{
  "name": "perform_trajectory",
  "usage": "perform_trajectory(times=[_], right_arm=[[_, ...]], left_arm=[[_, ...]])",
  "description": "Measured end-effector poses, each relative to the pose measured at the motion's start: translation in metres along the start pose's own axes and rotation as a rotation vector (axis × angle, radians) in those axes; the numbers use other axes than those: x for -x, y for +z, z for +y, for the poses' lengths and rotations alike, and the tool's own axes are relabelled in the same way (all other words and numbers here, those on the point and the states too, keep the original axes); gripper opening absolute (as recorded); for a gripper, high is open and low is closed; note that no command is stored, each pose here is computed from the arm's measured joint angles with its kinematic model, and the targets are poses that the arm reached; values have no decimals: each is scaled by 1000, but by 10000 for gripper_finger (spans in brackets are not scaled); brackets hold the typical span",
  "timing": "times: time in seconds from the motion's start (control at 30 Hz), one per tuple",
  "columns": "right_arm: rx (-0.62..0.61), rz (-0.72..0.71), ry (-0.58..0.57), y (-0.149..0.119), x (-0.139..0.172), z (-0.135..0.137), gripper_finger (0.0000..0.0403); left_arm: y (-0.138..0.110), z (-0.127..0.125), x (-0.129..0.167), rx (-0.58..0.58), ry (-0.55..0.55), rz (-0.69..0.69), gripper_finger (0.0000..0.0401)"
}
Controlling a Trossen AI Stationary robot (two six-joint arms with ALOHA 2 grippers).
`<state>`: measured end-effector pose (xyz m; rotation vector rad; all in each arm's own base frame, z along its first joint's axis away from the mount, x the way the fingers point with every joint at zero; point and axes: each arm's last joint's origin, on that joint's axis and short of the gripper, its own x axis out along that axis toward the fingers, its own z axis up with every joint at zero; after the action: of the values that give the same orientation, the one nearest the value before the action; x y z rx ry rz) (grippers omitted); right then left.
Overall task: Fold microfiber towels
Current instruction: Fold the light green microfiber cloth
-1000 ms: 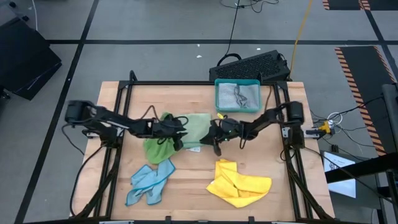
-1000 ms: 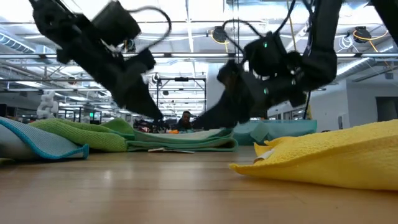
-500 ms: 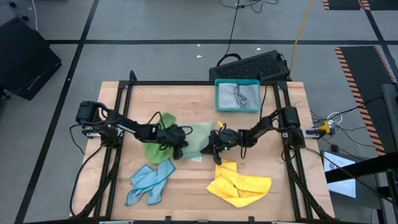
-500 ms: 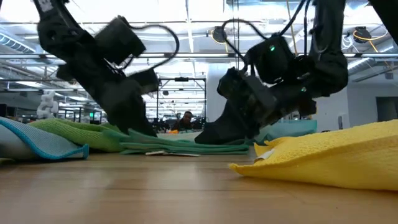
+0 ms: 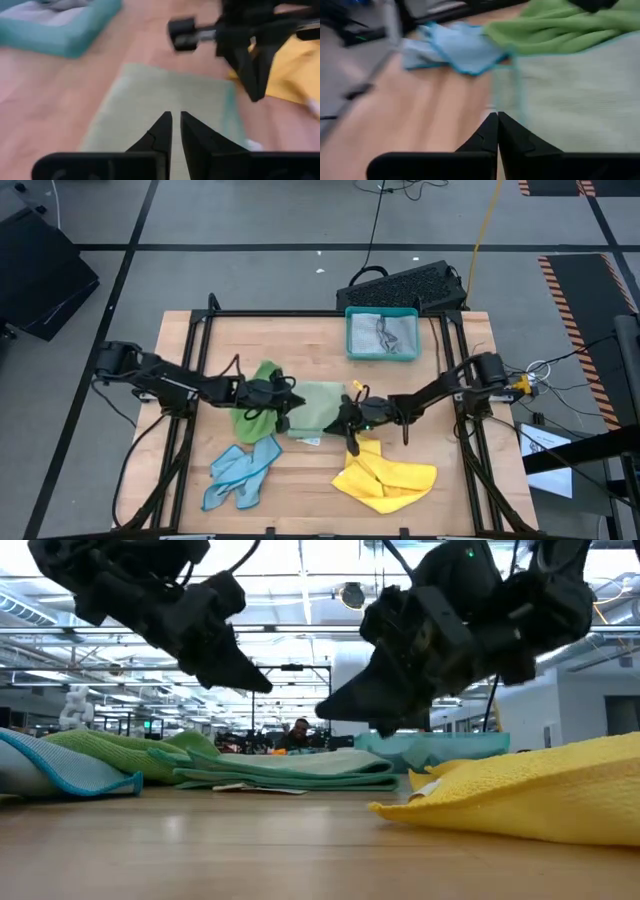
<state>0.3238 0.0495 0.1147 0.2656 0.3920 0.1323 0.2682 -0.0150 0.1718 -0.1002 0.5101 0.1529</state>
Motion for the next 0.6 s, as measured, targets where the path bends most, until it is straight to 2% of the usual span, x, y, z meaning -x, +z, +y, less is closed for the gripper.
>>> perform_trajectory(times=[0.2,0.27,0.43,0.6], right_arm=[[144,-52,-243,21,12,-17,2],[159,-54,-263,19,10,-26,2],[142,-62,-296,5,0,-43,2],[128,-71,-295,-14,-11,-50,1]], left_arm=[[-6,18,-10,42,45,42,53],[-7,19,-17,44,23,26,58],[-27,22,-36,18,29,110,62],[-53,26,-54,70,58,205,63]])
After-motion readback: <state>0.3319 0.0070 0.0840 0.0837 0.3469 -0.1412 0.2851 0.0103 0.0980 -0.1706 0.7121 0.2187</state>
